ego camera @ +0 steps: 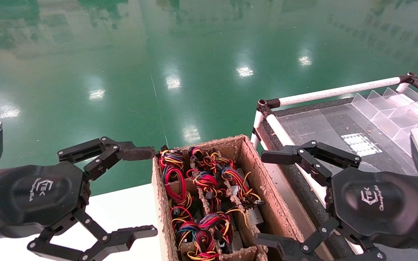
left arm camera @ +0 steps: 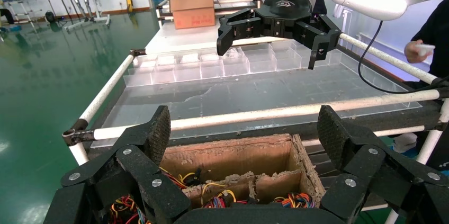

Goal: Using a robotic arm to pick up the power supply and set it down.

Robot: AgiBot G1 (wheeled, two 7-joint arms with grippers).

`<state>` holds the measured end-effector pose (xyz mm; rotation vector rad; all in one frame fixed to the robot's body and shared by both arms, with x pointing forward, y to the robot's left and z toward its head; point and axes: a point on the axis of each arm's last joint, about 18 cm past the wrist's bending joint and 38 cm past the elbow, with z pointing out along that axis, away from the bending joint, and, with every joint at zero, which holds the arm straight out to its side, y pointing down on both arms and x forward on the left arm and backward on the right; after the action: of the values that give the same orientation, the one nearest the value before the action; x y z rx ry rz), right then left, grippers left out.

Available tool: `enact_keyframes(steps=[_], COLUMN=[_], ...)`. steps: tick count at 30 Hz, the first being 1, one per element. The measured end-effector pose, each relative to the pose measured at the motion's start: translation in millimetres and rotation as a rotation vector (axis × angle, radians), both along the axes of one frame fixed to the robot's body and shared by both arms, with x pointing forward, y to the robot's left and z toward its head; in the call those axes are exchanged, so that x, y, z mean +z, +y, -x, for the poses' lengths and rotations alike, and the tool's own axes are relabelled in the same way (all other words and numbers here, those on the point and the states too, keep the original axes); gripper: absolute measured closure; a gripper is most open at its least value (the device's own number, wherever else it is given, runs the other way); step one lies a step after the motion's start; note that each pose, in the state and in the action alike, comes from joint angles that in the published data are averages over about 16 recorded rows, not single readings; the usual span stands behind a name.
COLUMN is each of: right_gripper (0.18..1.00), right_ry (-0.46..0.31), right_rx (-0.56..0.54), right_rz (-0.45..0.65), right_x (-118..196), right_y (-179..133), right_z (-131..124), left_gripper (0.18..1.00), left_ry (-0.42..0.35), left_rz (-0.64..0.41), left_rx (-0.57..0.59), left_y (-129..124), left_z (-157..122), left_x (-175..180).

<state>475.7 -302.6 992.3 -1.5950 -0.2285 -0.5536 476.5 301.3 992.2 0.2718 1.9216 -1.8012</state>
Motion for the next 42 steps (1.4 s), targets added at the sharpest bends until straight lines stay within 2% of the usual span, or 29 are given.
enact_keyframes(steps=[12,24,30,42], right_gripper=[0.178,0.178,0.178,0.178], right_ry=[0.000,0.000,0.000,0.000], right_rx=[0.000,0.000,0.000,0.000], right_rz=[0.000,0.000,0.000,0.000], right_x=[0.0,0.0,0.0,0.0], right_y=[0.0,0.0,0.0,0.0], right_z=[0.0,0.0,0.0,0.0], left_gripper=[0.187,0.254,0.334,0.597], left_ry=[0.000,0.000,0.000,0.000], left_rz=[0.000,0.000,0.000,0.000], left_rx=[0.000,0.000,0.000,0.000], left_y=[0.0,0.0,0.0,0.0], left_z=[0.0,0.0,0.0,0.0], left_x=[0.0,0.0,0.0,0.0])
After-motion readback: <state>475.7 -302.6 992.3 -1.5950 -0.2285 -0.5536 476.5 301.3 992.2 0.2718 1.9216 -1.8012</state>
